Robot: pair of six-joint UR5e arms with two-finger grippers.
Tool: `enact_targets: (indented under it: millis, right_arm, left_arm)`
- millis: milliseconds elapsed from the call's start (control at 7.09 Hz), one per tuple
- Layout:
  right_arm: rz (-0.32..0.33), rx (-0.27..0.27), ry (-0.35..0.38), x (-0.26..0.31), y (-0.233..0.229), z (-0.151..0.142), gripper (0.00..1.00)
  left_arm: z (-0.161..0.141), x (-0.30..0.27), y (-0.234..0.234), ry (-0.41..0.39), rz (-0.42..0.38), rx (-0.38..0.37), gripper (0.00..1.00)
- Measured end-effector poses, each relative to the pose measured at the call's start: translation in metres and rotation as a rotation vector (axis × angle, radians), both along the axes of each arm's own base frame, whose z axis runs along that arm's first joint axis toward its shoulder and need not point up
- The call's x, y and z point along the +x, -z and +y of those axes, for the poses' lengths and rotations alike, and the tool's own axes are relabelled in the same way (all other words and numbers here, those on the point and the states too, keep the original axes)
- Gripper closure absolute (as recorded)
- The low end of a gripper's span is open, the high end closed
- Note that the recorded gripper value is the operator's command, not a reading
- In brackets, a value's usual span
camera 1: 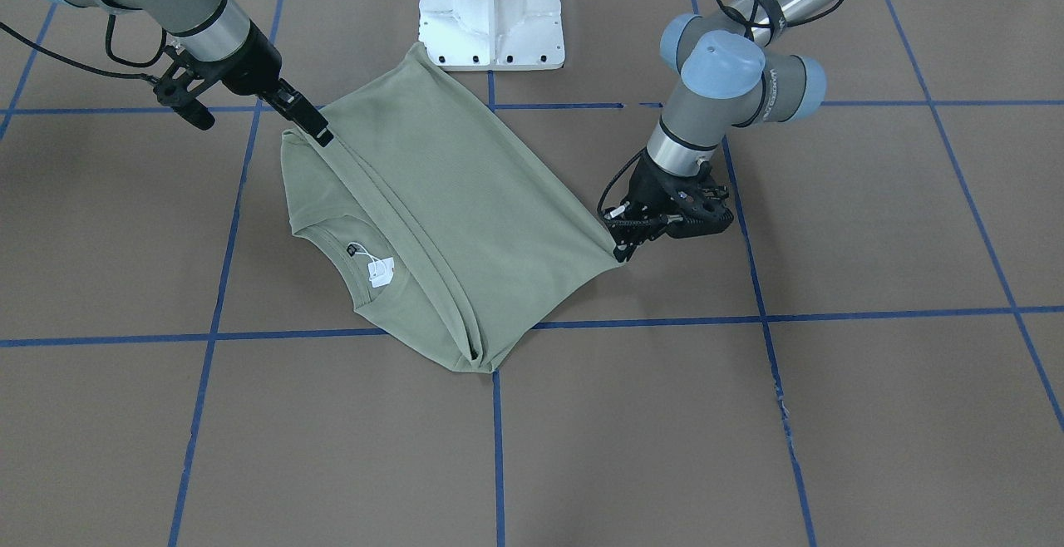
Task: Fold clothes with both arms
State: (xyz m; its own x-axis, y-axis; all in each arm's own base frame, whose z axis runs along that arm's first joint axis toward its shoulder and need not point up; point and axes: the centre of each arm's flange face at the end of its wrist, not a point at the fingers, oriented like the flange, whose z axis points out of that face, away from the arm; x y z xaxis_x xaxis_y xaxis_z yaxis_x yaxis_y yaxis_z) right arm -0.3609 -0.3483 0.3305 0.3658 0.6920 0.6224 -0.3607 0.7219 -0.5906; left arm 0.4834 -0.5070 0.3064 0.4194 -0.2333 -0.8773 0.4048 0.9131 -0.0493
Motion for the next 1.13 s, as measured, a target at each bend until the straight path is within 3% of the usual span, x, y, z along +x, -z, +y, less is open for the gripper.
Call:
enact_targets:
  millis: [423,564,847,988,1129]
  right_arm:
    - [0.011,-0.006,-0.018,0.003,-0.006,-0.008,0.0]
    - [0.011,0.002,-0.033,0.004,-0.003,-0.012,0.0]
    - [0.012,0.041,-0.071,-0.004,0.007,-0.019,0.0]
    - [0.011,0.06,-0.081,-0.014,0.013,-0.021,0.0]
    - [0.013,0.094,-0.092,-0.032,0.021,-0.021,0.0]
  left_arm:
    - [-0.132,0.02,0.023,0.12,0.037,0.056,1.0]
    - [-0.159,0.025,0.018,0.153,0.037,0.075,0.5]
    - [-0.174,0.025,0.02,0.171,0.053,0.103,0.4]
    - [-0.162,0.013,0.028,0.15,0.09,0.121,0.39]
    - [-0.132,-0.011,0.027,0.096,0.147,0.133,0.38]
